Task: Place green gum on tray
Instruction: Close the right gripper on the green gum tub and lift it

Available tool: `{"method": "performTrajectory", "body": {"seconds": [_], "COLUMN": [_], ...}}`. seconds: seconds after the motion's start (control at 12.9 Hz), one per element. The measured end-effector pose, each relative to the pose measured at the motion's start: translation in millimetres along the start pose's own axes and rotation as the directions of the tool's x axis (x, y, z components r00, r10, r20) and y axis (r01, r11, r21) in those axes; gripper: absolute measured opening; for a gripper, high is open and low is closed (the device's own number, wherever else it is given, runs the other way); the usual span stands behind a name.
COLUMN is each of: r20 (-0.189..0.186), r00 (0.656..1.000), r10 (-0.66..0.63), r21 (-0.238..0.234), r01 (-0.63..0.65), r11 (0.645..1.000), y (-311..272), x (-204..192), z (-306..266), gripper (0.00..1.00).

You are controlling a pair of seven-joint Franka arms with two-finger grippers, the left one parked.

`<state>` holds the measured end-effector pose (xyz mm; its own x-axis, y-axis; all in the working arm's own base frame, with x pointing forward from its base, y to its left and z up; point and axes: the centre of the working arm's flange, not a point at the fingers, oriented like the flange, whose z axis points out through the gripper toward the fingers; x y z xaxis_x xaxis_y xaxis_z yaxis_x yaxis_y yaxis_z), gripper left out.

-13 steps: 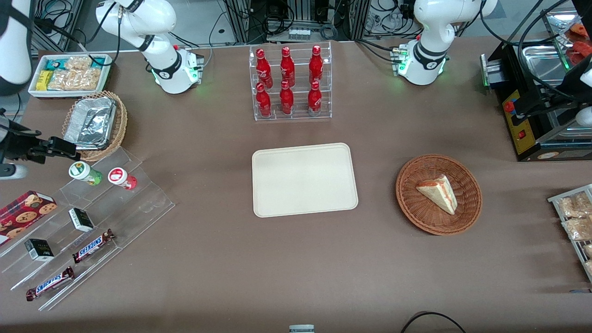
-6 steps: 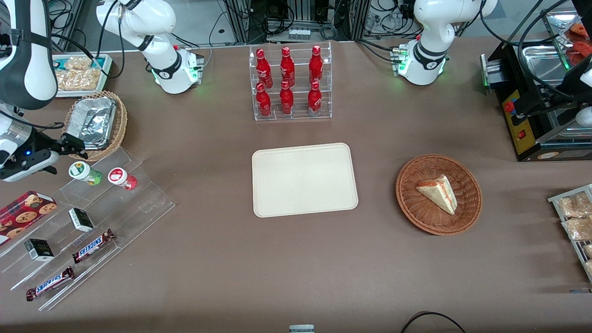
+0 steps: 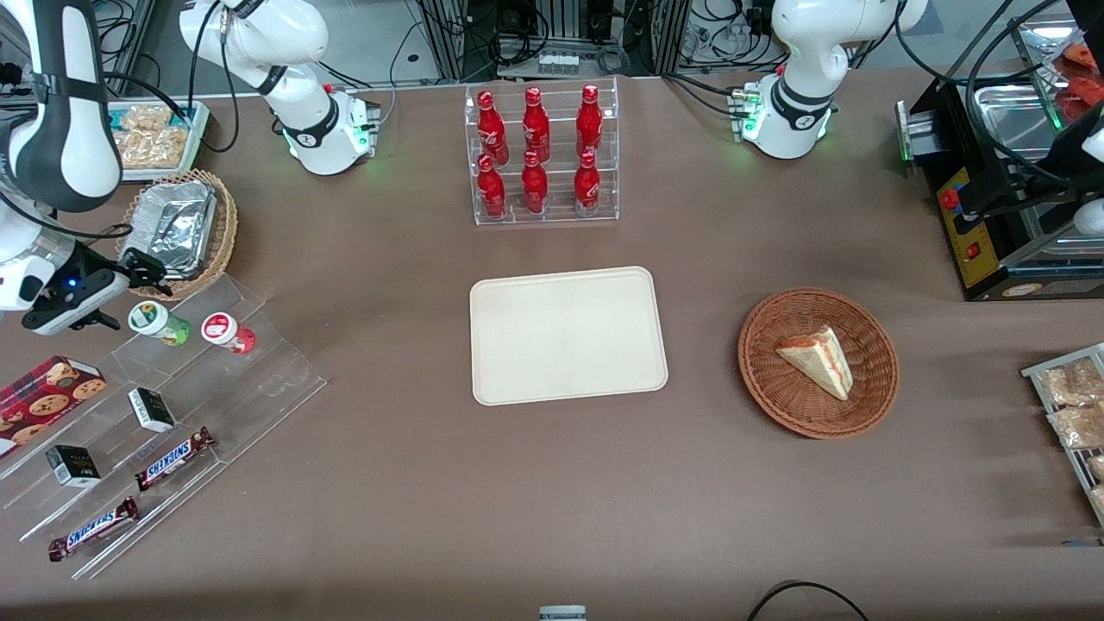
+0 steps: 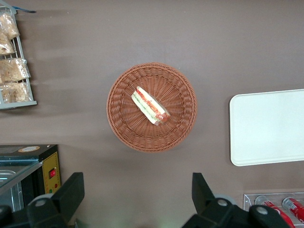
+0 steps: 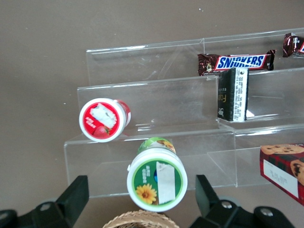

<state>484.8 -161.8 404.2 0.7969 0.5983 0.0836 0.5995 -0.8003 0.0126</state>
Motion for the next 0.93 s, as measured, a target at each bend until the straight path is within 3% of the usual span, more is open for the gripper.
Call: {"method": "performTrajectory", "body": {"seconds": [0.47, 0.93], "r20": [-0.015, 0.001], "r00": [1.0, 1.0], "r10": [-0.022, -0.018], "r21": [-0.031, -0.022], "r01": [0.022, 0.018], "r11": [0.999, 1.0], "y": [2.6, 5.7], "x": [-0.3, -0.8], "z": [8.5, 24.0], "gripper": [1.0, 0.98]}}
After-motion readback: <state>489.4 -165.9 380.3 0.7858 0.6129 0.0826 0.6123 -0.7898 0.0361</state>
